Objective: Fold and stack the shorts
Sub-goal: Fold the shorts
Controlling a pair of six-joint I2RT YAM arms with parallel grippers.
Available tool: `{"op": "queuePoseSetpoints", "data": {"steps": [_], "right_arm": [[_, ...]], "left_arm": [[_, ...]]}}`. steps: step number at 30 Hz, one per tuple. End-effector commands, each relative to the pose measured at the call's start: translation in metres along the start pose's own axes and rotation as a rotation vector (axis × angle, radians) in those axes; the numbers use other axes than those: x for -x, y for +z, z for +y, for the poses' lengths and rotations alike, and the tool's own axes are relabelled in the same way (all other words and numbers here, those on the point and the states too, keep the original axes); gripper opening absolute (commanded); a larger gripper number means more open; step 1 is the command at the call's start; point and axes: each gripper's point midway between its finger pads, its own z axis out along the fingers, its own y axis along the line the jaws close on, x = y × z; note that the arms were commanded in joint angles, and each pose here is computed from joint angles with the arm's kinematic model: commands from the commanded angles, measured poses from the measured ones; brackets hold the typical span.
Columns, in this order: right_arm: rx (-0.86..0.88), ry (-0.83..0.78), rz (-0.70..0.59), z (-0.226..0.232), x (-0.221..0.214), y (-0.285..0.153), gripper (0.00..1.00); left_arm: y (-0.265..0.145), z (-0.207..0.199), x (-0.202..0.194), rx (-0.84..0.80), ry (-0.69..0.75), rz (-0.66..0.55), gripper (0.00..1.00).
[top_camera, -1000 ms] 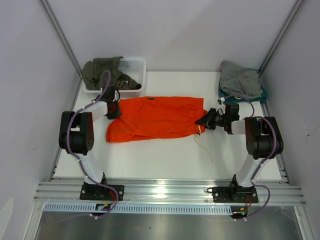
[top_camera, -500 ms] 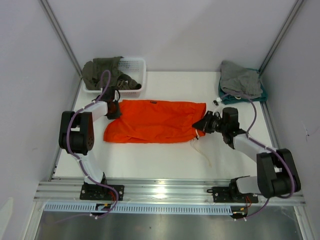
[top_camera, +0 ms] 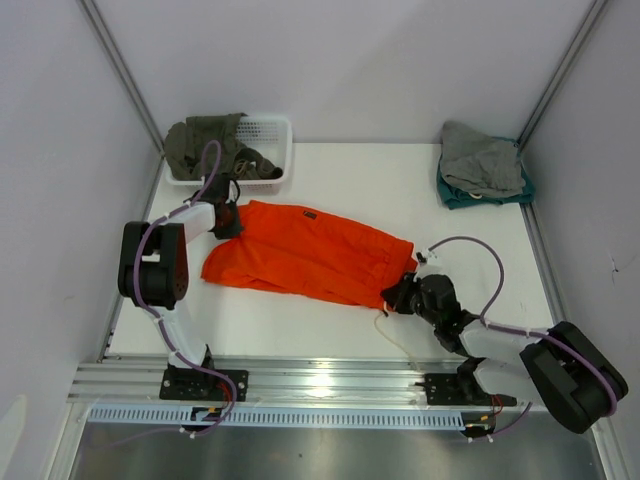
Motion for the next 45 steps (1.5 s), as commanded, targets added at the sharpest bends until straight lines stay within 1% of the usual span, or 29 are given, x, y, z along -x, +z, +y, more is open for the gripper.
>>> {"op": "queuePoseSetpoints", "data": {"steps": [1,5,6,8,10,11,12,14,15,16,17,18,19,21,22,23,24,27,28,32,34,35,36,39,45], "right_arm": [[-0.148,0.053,-0.16,-0.024,0.008,-0.002,0.0],[-0.245,0.087,-0.115,-0.041,-0.004,0.001,0.0],[-0.272,0.104,-0.092,-0.046,-0.01,0.003,0.03],[-0.284,0.117,-0.061,-0.047,-0.015,0.006,0.12],[-0.288,0.146,-0.036,-0.049,-0.021,0.008,0.29],[-0.279,0.15,-0.032,-0.047,-0.021,0.008,0.4],[-0.272,0.146,-0.041,-0.044,-0.017,0.008,0.54],[-0.292,0.136,-0.023,-0.045,-0.016,0.004,0.6],[-0.262,0.137,-0.058,-0.033,-0.001,0.003,0.68],[-0.269,0.124,-0.032,-0.034,-0.003,-0.001,0.71],[-0.265,0.128,-0.036,-0.032,0.003,-0.004,0.73],[-0.248,0.136,-0.045,-0.027,0.011,-0.005,0.79],[-0.222,0.134,-0.03,-0.021,0.014,-0.011,0.82],[-0.211,0.151,-0.03,-0.021,0.023,-0.016,0.84],[-0.177,0.152,-0.004,-0.013,0.025,-0.019,0.84],[-0.185,0.164,-0.005,-0.017,0.031,-0.02,0.85],[-0.153,0.175,0.031,-0.012,0.029,-0.02,0.85],[-0.186,0.188,0.06,-0.018,0.038,-0.019,0.86],[-0.204,0.198,0.09,-0.02,0.036,-0.02,0.86],[-0.214,0.23,0.11,-0.03,0.04,-0.014,0.88],[-0.159,0.265,0.097,-0.03,0.048,-0.007,0.88],[-0.127,0.295,0.134,-0.03,0.04,-0.002,0.89],[-0.107,0.307,0.11,-0.031,0.049,0.002,0.89],[-0.036,0.328,0.105,-0.027,0.053,0.011,0.89],[0.044,0.372,0.107,-0.027,0.052,0.025,0.88]], "left_arm": [[0.0,-0.001,0.011,-0.015,-0.01,-0.015,0.0],[-0.001,0.0,0.011,-0.017,-0.013,-0.016,0.0],[0.0,0.0,0.011,-0.017,-0.013,-0.014,0.0],[0.0,0.001,0.01,-0.016,-0.013,-0.011,0.0],[0.0,0.001,0.01,-0.015,-0.014,-0.01,0.0],[-0.001,0.001,0.01,-0.014,-0.012,-0.012,0.0],[-0.001,0.001,0.01,-0.015,-0.012,-0.011,0.0],[-0.001,0.003,0.012,-0.011,-0.013,-0.014,0.0],[-0.001,0.004,0.012,-0.008,-0.015,-0.017,0.0],[-0.002,0.004,0.014,-0.008,-0.016,-0.02,0.0],[-0.001,0.006,0.015,-0.005,-0.02,-0.019,0.0],[-0.001,0.006,0.017,-0.005,-0.021,-0.02,0.0],[-0.002,0.007,0.018,-0.004,-0.024,-0.022,0.0],[-0.002,0.01,0.021,-0.002,-0.028,-0.024,0.0],[-0.002,0.011,0.02,0.003,-0.029,-0.023,0.0],[-0.003,0.011,0.022,0.002,-0.031,-0.028,0.0],[-0.004,0.011,0.021,0.001,-0.029,-0.028,0.0],[-0.003,0.011,0.02,0.0,-0.031,-0.026,0.0],[-0.003,0.01,0.02,-0.002,-0.028,-0.027,0.0],[-0.004,0.011,0.021,-0.002,-0.029,-0.03,0.0],[-0.004,0.011,0.02,-0.002,-0.029,-0.027,0.0],[-0.004,0.01,0.02,-0.006,-0.029,-0.027,0.0],[-0.004,0.01,0.021,-0.008,-0.029,-0.03,0.0],[-0.004,0.01,0.019,-0.01,-0.029,-0.026,0.0],[-0.005,0.009,0.019,-0.017,-0.028,-0.028,0.0]]}}
